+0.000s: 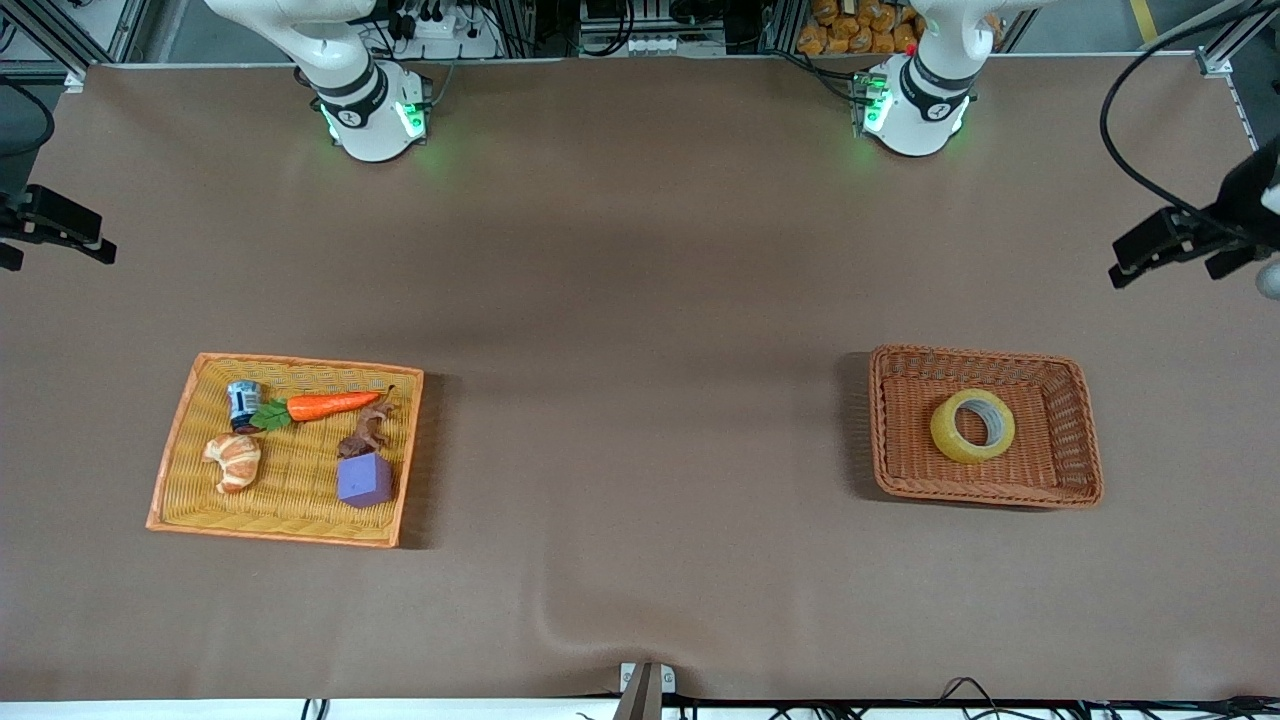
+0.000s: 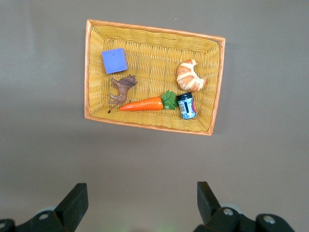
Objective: Transfer tape with both arms
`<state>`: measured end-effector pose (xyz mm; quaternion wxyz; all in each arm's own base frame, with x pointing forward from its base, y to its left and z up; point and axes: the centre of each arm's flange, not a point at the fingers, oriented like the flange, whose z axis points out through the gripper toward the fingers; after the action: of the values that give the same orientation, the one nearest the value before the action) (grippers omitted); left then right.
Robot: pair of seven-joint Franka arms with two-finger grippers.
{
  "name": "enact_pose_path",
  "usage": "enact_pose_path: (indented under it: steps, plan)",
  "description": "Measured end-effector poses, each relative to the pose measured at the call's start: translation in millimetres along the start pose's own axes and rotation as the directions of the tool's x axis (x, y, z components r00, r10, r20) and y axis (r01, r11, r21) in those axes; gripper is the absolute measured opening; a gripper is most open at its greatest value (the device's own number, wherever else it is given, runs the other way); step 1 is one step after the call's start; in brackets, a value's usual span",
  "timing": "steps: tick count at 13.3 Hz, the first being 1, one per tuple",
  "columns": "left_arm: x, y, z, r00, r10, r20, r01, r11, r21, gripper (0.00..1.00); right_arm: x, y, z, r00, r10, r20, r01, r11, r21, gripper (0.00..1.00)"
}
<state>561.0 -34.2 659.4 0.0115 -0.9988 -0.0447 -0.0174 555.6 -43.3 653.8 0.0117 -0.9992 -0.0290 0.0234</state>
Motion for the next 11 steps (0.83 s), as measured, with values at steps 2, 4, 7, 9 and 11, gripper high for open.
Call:
enact_pose_path:
  steps: [2,4,7,9,11]
  plan:
    - [-3,-5,1,1.000,-0.010,0.005,0.010,1.000,0.003,1.00,0,0,0,1.000,-0.001,0.000,0.001,1.000,0.000,1.00]
    - [-4,-7,5,1.000,-0.013,0.024,0.013,1.000,-0.002,1.00,0,0,0,1.000,-0.001,0.000,0.001,1.000,0.000,1.00]
    - [-6,-6,11,0.999,-0.013,0.045,0.014,1.000,-0.017,1.00,0,0,0,1.000,-0.002,0.000,0.002,1.000,0.000,1.00]
    - [-9,-5,14,0.999,-0.008,0.053,0.009,1.000,-0.016,1.00,0,0,0,1.000,-0.002,0.000,0.002,1.000,0.000,1.00]
    - [-12,-4,12,0.998,0.027,0.049,-0.026,1.000,-0.017,1.00,0,0,0,1.000,-0.003,0.000,0.003,1.000,0.000,1.00]
